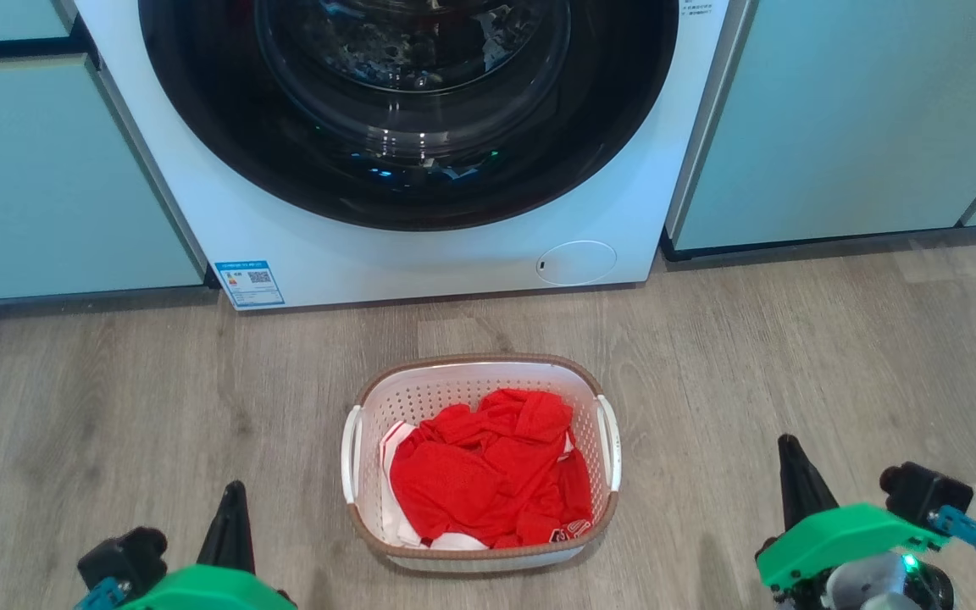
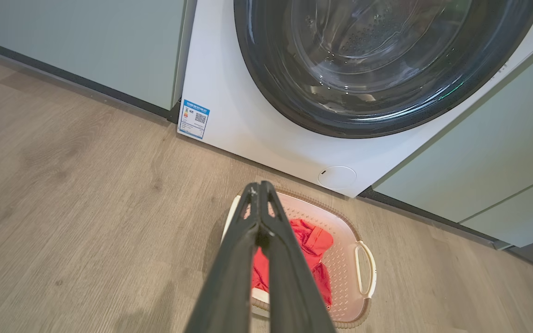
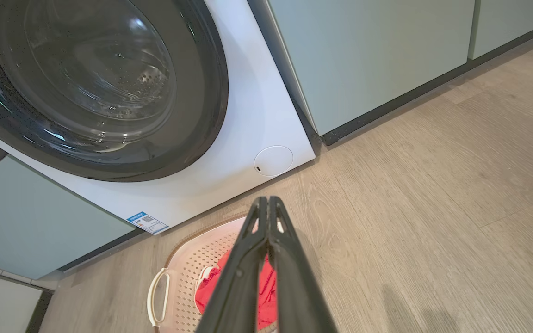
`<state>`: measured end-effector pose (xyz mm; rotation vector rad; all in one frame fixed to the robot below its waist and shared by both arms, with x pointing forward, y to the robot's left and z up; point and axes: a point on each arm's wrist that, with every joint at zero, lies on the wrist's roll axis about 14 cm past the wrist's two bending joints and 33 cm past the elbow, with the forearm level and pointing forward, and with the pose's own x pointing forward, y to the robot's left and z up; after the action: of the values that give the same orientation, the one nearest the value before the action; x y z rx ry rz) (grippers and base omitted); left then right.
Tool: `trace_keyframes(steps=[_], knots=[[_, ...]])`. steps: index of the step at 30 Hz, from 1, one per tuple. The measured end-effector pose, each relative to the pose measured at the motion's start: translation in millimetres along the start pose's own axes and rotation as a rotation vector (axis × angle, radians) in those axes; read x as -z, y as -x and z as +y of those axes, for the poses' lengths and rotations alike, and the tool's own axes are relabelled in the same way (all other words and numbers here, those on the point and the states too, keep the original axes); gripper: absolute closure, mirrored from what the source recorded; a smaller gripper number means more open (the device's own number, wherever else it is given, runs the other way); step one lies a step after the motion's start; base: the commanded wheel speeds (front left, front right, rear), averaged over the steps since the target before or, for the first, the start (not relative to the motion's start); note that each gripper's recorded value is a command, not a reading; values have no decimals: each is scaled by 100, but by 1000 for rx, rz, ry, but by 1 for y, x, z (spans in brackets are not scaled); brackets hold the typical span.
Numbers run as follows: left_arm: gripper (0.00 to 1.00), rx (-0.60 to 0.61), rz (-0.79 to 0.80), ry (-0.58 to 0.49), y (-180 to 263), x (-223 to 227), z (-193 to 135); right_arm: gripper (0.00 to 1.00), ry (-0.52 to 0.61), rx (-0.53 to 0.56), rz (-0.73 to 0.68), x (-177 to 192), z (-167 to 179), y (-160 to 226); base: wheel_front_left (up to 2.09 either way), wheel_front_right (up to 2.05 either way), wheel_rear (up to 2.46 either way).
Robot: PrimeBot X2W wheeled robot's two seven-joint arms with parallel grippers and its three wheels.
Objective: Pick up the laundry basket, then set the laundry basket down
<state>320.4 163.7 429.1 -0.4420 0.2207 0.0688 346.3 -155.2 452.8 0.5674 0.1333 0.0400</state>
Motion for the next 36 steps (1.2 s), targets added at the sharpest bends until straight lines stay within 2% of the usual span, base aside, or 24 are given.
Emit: trace_keyframes(steps=[36], knots=[[100, -12, 22, 437, -17, -13, 5, 100, -387, 66, -27, -17, -17, -8, 0, 0, 0]])
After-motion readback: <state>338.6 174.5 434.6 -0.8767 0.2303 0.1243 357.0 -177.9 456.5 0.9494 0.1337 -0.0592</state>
